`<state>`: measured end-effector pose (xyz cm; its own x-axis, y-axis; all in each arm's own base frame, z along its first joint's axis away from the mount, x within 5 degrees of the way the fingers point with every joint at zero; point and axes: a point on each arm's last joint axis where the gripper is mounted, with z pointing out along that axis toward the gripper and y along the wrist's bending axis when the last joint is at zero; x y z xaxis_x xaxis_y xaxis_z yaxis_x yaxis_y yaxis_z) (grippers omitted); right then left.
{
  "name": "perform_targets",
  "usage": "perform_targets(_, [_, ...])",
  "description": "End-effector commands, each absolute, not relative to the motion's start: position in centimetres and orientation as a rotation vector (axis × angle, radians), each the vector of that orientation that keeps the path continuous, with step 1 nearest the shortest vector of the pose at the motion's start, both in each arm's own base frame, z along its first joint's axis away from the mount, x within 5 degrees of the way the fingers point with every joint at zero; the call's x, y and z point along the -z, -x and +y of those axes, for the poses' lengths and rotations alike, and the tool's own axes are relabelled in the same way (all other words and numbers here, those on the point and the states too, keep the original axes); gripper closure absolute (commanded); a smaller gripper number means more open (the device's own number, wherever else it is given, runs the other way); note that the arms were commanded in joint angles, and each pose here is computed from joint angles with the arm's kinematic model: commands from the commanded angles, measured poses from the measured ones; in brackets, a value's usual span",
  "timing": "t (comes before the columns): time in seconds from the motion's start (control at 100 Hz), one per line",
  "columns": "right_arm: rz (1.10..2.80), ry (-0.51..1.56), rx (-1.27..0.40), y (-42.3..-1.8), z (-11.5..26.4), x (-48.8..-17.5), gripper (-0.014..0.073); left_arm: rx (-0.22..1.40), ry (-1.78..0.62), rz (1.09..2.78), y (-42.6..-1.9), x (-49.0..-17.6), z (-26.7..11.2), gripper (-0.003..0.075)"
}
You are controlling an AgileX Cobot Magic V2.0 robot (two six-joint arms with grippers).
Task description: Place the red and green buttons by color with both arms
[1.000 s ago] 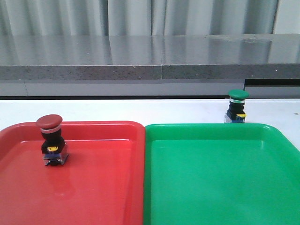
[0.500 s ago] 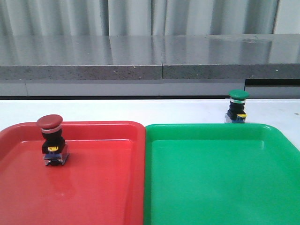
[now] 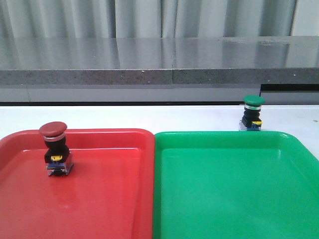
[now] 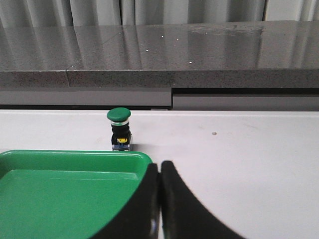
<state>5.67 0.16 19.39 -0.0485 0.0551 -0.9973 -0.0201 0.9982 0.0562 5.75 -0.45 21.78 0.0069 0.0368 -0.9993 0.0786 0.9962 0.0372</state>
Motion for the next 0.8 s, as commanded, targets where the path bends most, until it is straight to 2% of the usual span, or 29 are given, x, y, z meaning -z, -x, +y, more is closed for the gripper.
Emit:
perform_targets(0.0, [1.498,-0.024,-0.047,-5.4,0.1,-20.8,0.0662,0.051,-0.049,1.447,-5.4,-22.7,-0.3,0.0739])
perform_targets(0.37, [1.499,-0.024,-0.047,-5.4,0.1,-20.7,0.0662,0.094,-0.002,1.492,-5.5,-20.1,-0.3,0.0739])
perform_targets(0.79, [1.499,-0.024,-0.047,-5.4,0.1,-20.7,0.0662,0.106,0.009,1.485,-5.5,-20.1,-0.3,0.0739])
